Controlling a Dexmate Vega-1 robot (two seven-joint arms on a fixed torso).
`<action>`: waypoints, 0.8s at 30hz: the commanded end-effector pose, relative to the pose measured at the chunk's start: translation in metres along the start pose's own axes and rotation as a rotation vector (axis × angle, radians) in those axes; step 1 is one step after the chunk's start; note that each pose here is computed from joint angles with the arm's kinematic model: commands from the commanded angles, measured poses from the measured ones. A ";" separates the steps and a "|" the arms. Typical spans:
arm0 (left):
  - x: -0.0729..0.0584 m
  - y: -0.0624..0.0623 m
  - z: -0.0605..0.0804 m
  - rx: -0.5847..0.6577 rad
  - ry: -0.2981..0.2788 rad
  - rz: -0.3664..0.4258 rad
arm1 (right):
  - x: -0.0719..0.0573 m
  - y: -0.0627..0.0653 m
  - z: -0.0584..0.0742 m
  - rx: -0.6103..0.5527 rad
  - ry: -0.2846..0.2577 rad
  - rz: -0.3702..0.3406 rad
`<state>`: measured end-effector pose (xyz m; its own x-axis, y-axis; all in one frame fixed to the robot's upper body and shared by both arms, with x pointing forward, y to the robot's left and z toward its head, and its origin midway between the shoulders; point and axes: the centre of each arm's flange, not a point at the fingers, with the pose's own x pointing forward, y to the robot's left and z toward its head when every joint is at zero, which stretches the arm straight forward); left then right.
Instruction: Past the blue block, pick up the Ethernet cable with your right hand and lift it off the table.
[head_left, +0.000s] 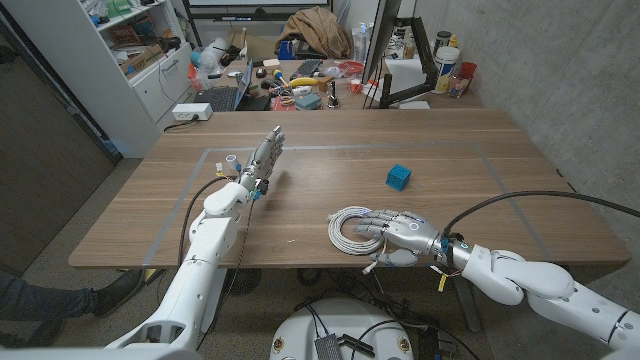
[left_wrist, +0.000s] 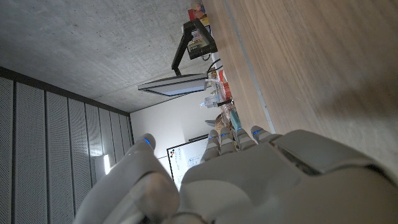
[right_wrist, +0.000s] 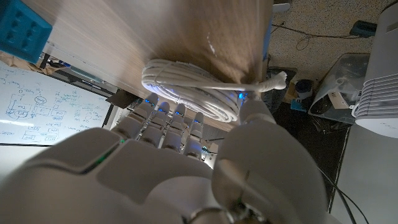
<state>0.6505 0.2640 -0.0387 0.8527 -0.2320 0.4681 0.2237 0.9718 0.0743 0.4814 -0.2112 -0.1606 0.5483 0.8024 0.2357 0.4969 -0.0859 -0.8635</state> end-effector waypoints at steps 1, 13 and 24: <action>0.001 0.004 -0.003 -0.005 0.008 0.006 | 0.004 0.003 -0.002 -0.007 -0.021 0.024; 0.001 0.006 -0.005 -0.003 0.017 0.007 | 0.005 0.009 -0.002 -0.029 -0.046 0.060; 0.000 0.005 -0.005 0.002 0.020 0.007 | 0.004 0.015 -0.004 -0.023 -0.035 0.070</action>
<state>0.6545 0.2684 -0.0416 0.8600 -0.2258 0.4576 0.2188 0.9733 0.0692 0.4897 -0.2097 -0.1662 0.5468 0.8195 0.1716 0.4828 -0.1412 -0.8643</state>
